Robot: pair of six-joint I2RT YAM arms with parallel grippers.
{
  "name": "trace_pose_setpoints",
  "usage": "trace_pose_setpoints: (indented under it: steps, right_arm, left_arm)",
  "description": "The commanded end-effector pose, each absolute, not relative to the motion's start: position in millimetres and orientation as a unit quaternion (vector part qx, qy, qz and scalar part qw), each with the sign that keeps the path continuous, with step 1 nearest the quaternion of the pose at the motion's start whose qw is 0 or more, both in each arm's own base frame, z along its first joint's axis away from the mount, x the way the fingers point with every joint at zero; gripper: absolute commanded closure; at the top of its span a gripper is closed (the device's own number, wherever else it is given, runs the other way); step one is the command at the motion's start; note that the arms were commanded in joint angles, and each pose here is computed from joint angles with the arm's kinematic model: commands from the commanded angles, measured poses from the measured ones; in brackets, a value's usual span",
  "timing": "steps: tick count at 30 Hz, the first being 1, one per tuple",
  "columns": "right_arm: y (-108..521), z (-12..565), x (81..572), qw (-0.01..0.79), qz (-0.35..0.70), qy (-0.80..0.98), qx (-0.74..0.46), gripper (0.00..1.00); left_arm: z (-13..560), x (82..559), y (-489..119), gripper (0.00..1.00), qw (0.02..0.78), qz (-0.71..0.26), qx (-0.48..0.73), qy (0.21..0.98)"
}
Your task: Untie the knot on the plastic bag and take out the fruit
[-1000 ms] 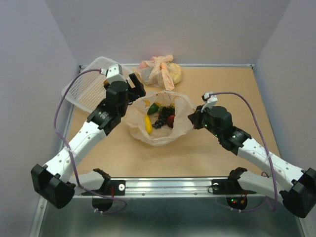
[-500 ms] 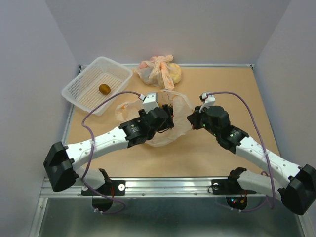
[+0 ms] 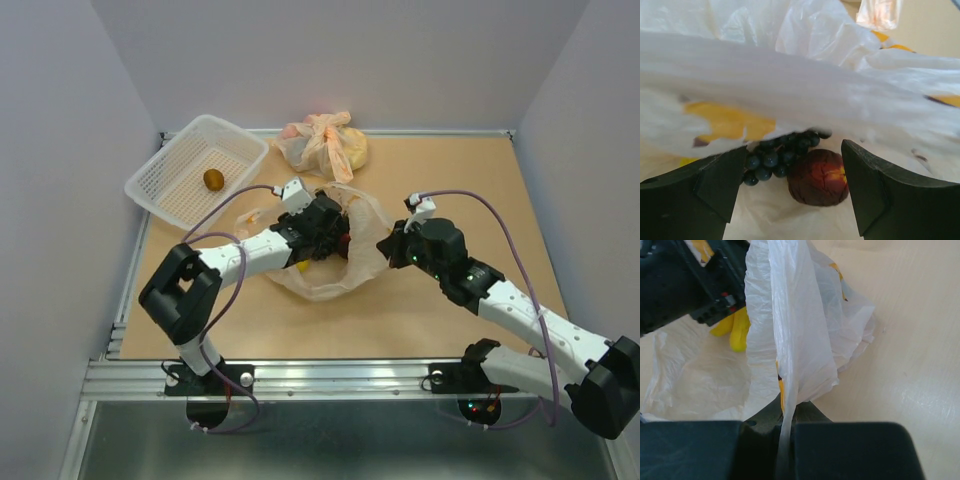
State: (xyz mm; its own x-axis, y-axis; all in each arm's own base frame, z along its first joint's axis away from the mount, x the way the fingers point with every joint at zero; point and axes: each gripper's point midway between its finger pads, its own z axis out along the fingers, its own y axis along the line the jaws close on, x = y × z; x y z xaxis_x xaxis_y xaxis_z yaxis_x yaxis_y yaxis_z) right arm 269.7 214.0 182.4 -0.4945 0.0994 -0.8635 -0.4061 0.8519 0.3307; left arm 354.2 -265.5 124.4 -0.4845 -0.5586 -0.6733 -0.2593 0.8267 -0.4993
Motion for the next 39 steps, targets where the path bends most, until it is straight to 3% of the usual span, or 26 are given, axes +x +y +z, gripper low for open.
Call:
trace_pose_setpoints:
  steps: [1,14,25,31,35,39]
  right_arm:
    - [219,186,265,0.499,0.276,0.815,-0.099,1.0]
    - [235,186,260,0.481,0.306,0.811,-0.127,1.0]
    - [240,185,256,0.478,0.323,0.806,-0.135,1.0]
    - [238,180,254,0.475,0.32,0.808,-0.136,1.0]
    - [235,181,255,0.481,0.313,0.808,-0.134,1.0]
    - [229,183,263,0.496,0.294,0.807,-0.125,1.0]
  left_arm:
    - [150,383,-286,0.12,0.471,-0.203,-0.281,0.811]
    - [121,417,-240,0.07,0.5,-0.124,-0.396,0.76]
    - [78,442,-222,0.12,0.492,-0.061,-0.423,0.759]
    - [77,453,-224,0.34,0.5,-0.056,-0.412,0.76]
    - [76,455,-230,0.63,0.494,-0.057,-0.391,0.774]
    - [86,442,-232,0.77,0.492,-0.057,-0.356,0.792]
